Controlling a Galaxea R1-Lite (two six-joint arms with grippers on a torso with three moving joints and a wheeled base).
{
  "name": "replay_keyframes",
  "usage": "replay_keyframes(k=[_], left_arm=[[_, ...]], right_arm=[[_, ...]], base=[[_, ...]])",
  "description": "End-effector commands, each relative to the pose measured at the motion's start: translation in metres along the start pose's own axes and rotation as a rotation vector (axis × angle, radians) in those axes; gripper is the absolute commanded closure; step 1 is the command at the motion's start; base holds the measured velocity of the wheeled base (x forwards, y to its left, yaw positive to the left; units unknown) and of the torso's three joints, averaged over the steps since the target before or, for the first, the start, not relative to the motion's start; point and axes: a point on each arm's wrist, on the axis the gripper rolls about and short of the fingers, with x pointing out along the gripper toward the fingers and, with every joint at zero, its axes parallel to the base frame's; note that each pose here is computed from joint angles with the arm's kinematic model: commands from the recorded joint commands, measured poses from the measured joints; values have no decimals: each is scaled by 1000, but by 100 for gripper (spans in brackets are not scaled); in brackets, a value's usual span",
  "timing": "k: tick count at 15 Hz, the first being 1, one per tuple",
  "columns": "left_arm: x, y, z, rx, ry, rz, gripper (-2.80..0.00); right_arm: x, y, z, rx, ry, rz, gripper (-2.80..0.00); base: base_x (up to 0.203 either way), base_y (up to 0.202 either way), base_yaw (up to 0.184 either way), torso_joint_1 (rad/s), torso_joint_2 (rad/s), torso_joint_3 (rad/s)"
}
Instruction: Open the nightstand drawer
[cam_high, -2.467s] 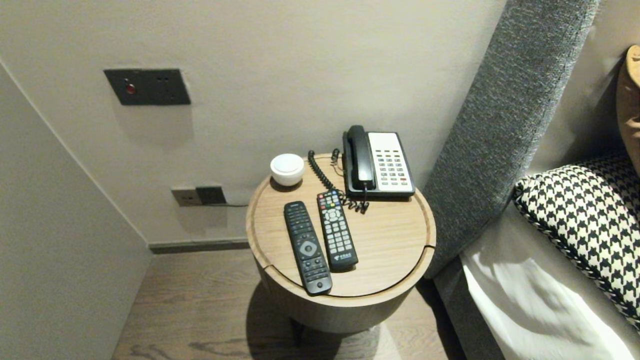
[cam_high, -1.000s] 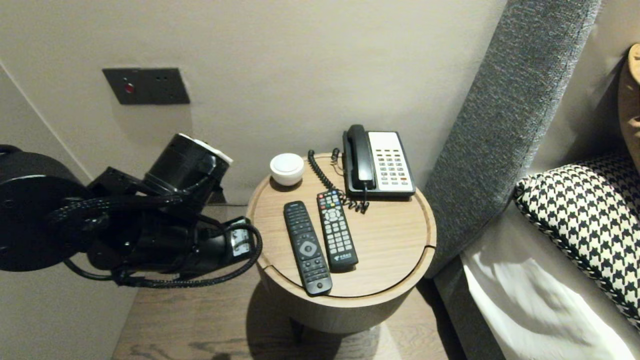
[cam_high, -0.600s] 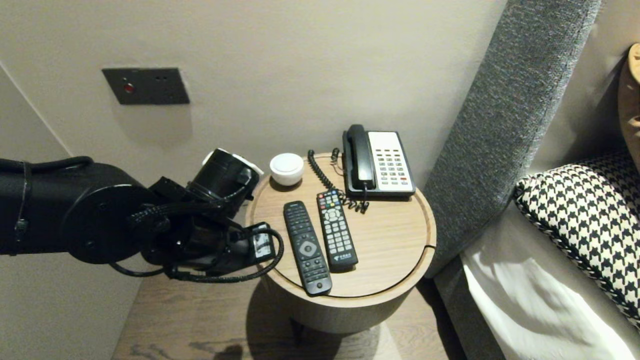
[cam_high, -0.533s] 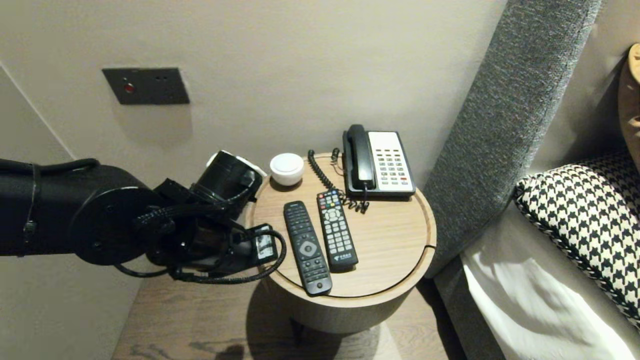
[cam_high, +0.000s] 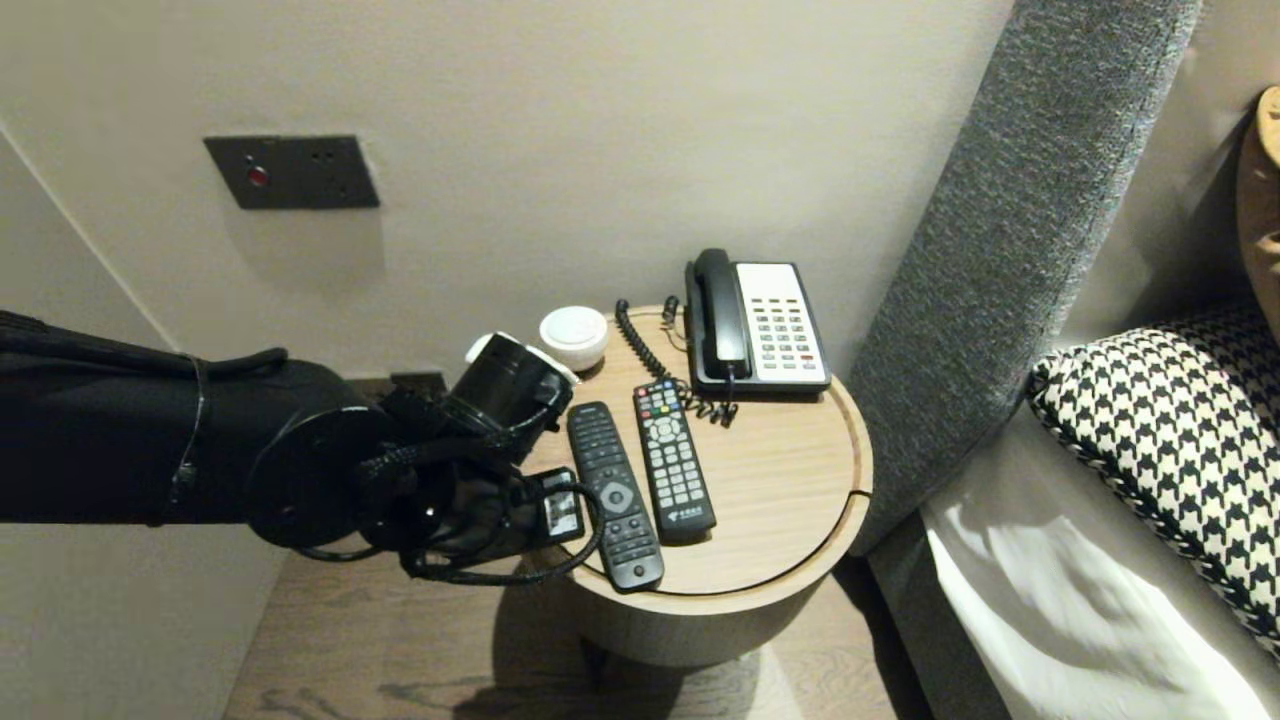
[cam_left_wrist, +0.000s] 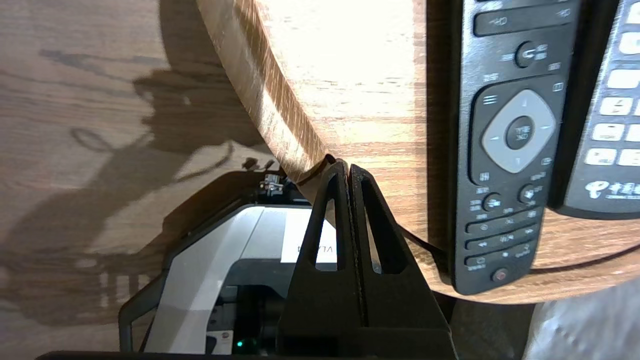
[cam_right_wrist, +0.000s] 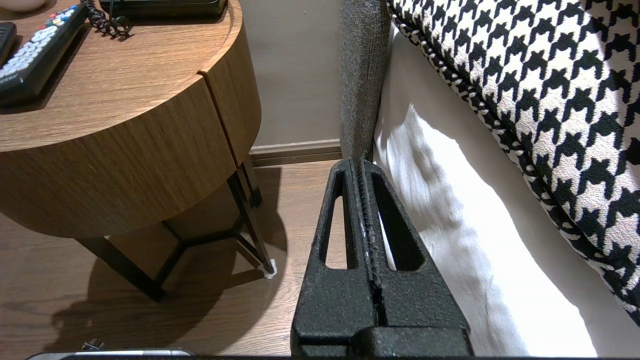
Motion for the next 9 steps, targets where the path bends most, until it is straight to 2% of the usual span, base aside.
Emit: replay_keyframes(k=[1, 9], left_arm=[[2, -1, -3, 5, 9, 3, 0], [-8, -2, -18, 44, 33, -9, 0]], right_arm=[[2, 0, -11, 0, 39, -1, 0], [2, 0, -11, 0, 39, -1, 0]], base=[[0, 0, 0, 0, 0, 0], [0, 0, 0, 0, 0, 0]])
